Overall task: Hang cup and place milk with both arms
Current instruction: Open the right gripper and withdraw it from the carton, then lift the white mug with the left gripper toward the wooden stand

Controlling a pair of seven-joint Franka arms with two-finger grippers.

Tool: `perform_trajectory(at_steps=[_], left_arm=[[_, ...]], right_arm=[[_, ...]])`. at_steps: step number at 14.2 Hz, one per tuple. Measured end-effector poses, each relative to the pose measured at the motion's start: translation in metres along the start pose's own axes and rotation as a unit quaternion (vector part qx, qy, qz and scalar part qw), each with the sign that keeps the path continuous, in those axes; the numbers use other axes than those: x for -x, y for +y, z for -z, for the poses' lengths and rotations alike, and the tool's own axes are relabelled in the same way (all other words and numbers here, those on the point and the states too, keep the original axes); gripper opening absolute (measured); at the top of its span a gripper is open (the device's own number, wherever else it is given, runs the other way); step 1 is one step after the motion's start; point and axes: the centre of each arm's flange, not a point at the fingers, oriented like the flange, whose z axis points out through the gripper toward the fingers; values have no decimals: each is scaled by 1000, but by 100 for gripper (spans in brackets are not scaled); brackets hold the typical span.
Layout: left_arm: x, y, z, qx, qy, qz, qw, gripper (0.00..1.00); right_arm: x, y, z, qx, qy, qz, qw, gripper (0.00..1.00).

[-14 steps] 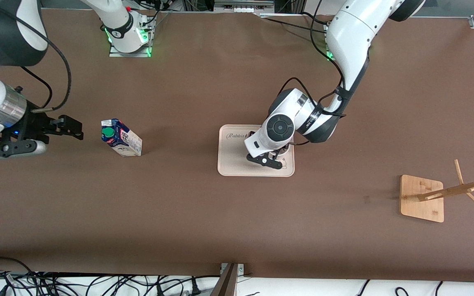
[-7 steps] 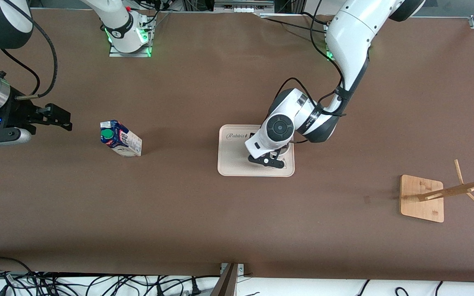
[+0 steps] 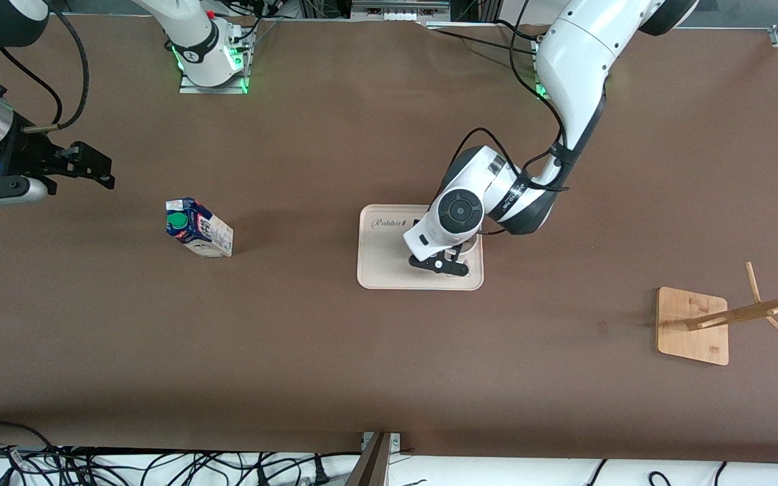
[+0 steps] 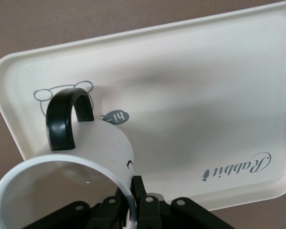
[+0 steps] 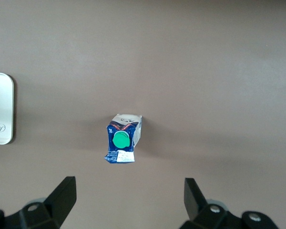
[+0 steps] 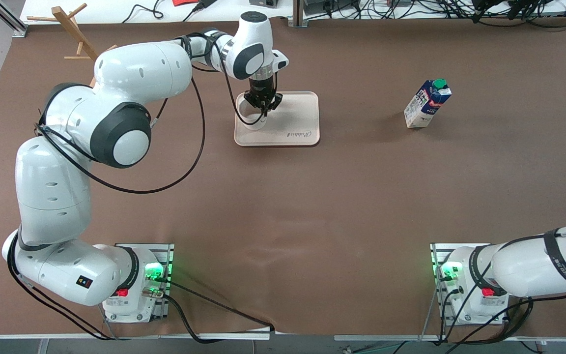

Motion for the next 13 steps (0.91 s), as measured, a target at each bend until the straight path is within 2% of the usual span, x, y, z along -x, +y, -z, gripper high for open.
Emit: perform_trajectory(at_steps=[2,4,7,9,11,13], left_arm=[[-2,1,6,3,6,7,1000,7],[-3,7,35,10,23,14,1000,7],[14,10,130,8,38,15,999,7],[33,-3,211,17,80,21,996,7],[47,-38,272,24,116,43,992,7],[45,-90,304,28,133,74,988,7]], right_arm=[[2,0,0,0,-1,0,1000,100],[2,0,-1,0,-2,1,1000,100],[2,1,-2,0,-2,1,1000,100],[1,1,-1,3,2,2,1000,100],[1,1,1,4,5,2,1000,100],[0,2,4,4,9,2,1000,100]])
